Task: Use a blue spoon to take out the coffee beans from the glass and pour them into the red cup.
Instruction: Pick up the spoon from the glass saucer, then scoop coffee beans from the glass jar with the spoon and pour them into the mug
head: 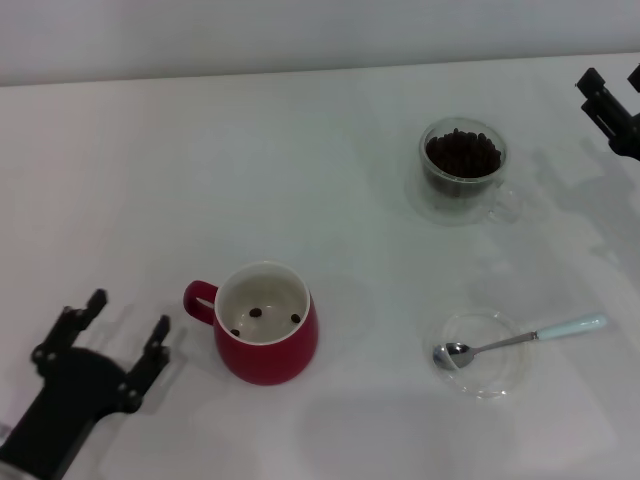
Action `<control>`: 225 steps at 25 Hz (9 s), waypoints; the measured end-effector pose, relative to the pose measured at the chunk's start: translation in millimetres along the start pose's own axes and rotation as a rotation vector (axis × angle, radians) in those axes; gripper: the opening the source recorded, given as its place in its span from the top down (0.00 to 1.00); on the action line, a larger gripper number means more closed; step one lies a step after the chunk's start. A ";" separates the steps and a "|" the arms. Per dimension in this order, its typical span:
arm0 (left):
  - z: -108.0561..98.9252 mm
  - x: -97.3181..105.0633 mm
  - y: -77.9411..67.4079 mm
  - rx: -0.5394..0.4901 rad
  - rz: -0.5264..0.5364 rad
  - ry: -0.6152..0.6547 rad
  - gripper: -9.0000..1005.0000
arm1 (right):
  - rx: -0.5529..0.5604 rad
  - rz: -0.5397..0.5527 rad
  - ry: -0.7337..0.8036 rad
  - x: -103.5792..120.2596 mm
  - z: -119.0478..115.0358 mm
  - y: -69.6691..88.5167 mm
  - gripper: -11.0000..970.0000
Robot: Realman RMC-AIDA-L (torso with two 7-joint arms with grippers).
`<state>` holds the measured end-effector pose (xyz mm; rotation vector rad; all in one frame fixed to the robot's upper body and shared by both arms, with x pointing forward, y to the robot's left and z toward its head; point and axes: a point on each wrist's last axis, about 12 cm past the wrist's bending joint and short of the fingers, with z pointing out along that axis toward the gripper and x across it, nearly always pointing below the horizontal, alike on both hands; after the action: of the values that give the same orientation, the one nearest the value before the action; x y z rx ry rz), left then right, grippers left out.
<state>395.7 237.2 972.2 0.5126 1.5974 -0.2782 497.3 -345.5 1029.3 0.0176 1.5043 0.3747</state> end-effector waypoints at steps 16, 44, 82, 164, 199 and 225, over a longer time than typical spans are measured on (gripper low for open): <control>-41.6 -13.7 34.8 -0.298 -0.229 -0.217 0.27 | 0.007 0.411 0.053 -16.7 -84.4 -43.1 0.16; -26.9 -21.0 60.3 -0.457 -0.318 -0.299 0.27 | -0.114 0.681 0.482 11.6 -148.4 -22.3 0.16; -23.1 -22.2 61.2 -0.443 -0.315 -0.302 0.27 | -0.208 0.680 0.622 23.1 -118.1 -8.9 0.63; -15.2 -19.4 58.2 -0.405 -0.323 -0.260 0.27 | -0.432 -0.097 0.349 -54.1 23.9 -36.6 0.85; -9.0 -18.8 54.9 -0.370 -0.326 -0.241 0.27 | -0.355 0.162 0.479 -44.9 34.1 -33.5 0.85; -7.1 -19.9 56.7 -0.365 -0.319 -0.245 0.27 | -0.204 0.491 0.574 -48.0 35.5 -45.6 0.85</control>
<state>417.4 286.6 999.6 -0.0592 1.4419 -0.2685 541.3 -392.9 1067.4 0.1291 2.0175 0.9902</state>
